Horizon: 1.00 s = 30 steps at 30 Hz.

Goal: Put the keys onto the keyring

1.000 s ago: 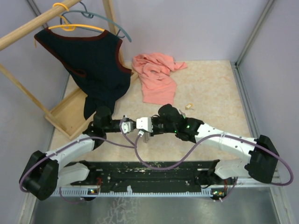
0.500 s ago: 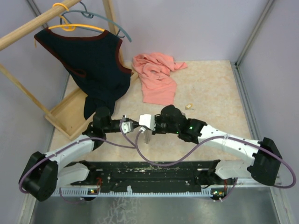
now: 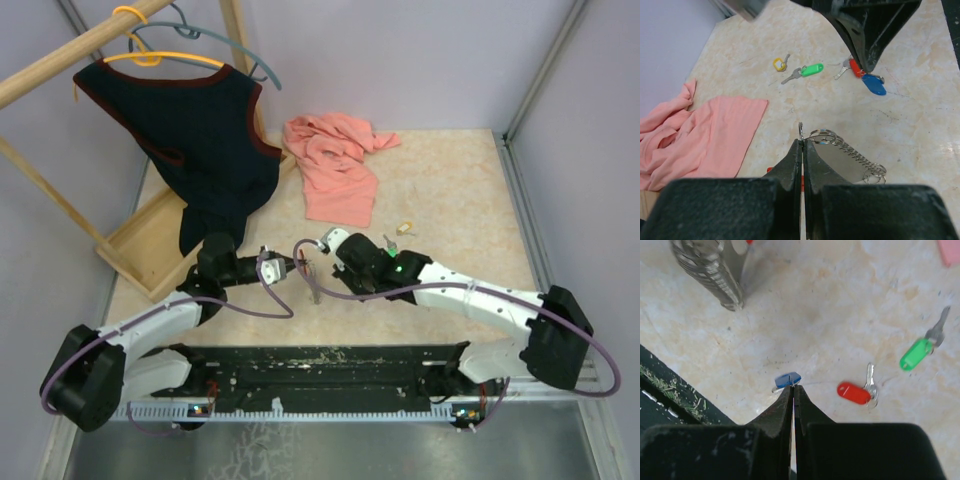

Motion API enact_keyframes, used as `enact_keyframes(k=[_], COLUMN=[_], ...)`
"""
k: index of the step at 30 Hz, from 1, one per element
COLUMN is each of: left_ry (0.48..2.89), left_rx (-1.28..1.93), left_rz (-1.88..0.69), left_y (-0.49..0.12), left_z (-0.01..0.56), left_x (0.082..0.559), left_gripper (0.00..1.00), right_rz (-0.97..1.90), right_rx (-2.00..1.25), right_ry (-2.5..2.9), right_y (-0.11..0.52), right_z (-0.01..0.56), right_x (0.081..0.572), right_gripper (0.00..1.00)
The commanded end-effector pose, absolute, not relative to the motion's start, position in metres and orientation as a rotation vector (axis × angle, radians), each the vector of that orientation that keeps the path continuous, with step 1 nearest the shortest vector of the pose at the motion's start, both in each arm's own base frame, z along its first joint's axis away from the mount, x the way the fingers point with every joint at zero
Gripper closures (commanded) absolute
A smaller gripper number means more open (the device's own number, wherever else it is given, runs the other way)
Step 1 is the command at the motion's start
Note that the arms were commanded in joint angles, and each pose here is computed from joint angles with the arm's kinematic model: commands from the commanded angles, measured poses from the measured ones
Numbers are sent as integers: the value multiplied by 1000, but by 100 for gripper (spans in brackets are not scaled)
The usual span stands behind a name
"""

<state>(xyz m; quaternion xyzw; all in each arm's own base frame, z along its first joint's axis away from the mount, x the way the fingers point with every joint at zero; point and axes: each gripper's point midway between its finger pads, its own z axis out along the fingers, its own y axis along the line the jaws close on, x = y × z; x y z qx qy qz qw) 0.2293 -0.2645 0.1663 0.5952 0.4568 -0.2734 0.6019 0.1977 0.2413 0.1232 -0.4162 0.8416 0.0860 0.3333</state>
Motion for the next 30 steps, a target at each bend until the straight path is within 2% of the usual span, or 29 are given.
enact_keyframes(k=[1, 6, 17, 26, 27, 30], left_ry=[1008, 1008, 1021, 1028, 1028, 1028], left_rx=[1350, 1345, 1347, 1350, 1349, 1348], left_rz=[-613, -617, -618, -621, -621, -619], left_y=[-266, -265, -266, -266, -266, -266], left_z=[181, 183, 182, 181, 181, 181], left_x=[230, 229, 230, 231, 231, 231], left_gripper=[100, 100, 100, 100, 100, 100], right_rz=[129, 13, -18, 4, 19, 61], right_rx=[-910, -940, -927, -896, -894, -881], right_ry=[2404, 2470, 2463, 2460, 2458, 2451], right_y=[227, 224, 244, 249, 251, 254], right_z=[110, 87, 52, 42, 42, 48], right_x=[193, 210, 270, 287, 286, 284], right_gripper=[100, 100, 100, 100, 99, 89])
